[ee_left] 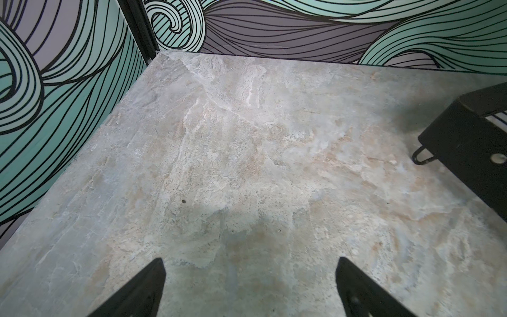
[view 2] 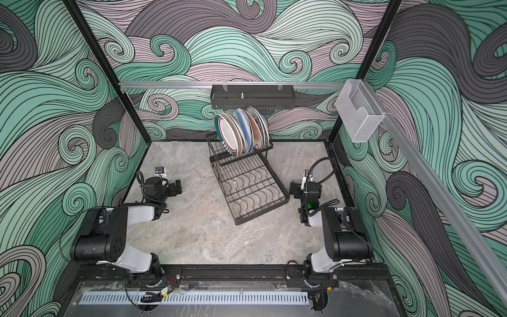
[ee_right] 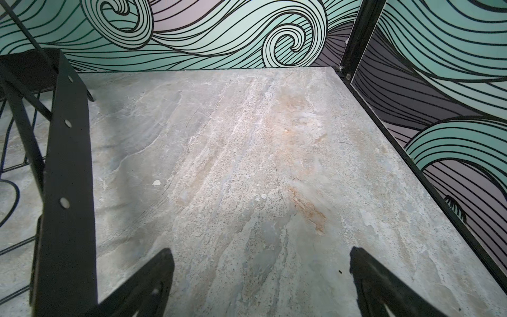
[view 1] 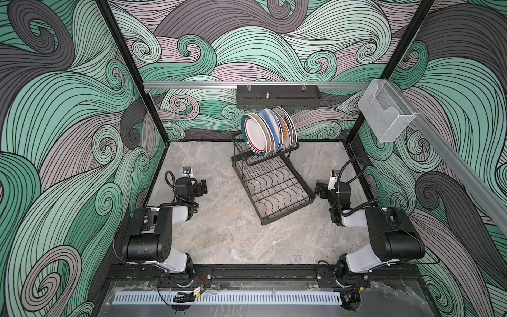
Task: Load plates into a dish rack
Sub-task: Reset both arms
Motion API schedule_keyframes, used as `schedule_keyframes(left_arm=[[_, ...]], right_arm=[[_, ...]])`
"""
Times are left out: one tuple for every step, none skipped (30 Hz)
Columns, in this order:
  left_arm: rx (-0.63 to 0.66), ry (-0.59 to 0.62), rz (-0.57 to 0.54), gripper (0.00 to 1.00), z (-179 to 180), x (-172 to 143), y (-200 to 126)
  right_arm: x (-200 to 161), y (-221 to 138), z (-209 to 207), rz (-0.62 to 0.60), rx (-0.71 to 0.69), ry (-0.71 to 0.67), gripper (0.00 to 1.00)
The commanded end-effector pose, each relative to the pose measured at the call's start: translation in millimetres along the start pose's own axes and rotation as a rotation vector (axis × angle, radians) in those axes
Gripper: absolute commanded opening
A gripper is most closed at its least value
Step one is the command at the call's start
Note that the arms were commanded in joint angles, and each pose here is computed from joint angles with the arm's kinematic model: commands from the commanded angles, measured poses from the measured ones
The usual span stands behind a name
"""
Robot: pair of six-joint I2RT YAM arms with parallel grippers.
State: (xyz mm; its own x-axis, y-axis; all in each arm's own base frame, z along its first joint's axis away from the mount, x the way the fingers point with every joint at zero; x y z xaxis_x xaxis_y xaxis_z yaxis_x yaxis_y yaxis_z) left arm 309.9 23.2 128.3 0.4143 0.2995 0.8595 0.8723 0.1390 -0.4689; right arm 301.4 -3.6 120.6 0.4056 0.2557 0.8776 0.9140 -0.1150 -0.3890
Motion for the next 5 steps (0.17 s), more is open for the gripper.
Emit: schedule_keyframes(left_arm=[[-0.016, -0.011, -0.011, 0.99, -0.6, 0.3, 1.5], [-0.017, -0.011, -0.013, 0.99, -0.8, 0.7, 1.4], [-0.017, -0.011, -0.013, 0.99, -0.6, 0.3, 1.3], [-0.015, -0.011, -0.01, 0.99, -0.2, -0.2, 1.3], [-0.016, -0.011, -0.011, 0.99, -0.6, 0.1, 1.3]], right_arm=[[9.5, -0.5, 4.5, -0.045, 0.032, -0.01, 1.0], [9.6, -0.8, 4.6, -0.046, 0.033, -0.009, 1.0], [9.4, -0.8, 4.7, -0.046, 0.033, -0.009, 1.0], [9.8, -1.0, 4.8, -0.048, 0.033, -0.009, 1.0], [9.2, -1.0, 4.9, -0.046, 0.033, -0.009, 1.0]])
Point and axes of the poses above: each gripper's point midway between its finger pads, its own y axis out along the fingers, its own z axis along the line the jaws close on, x = y × z, the point moved 10 cm from there along -y, back along the fingers, and after that the axes turned 14 degrees about -y, right-handed, at the moved point
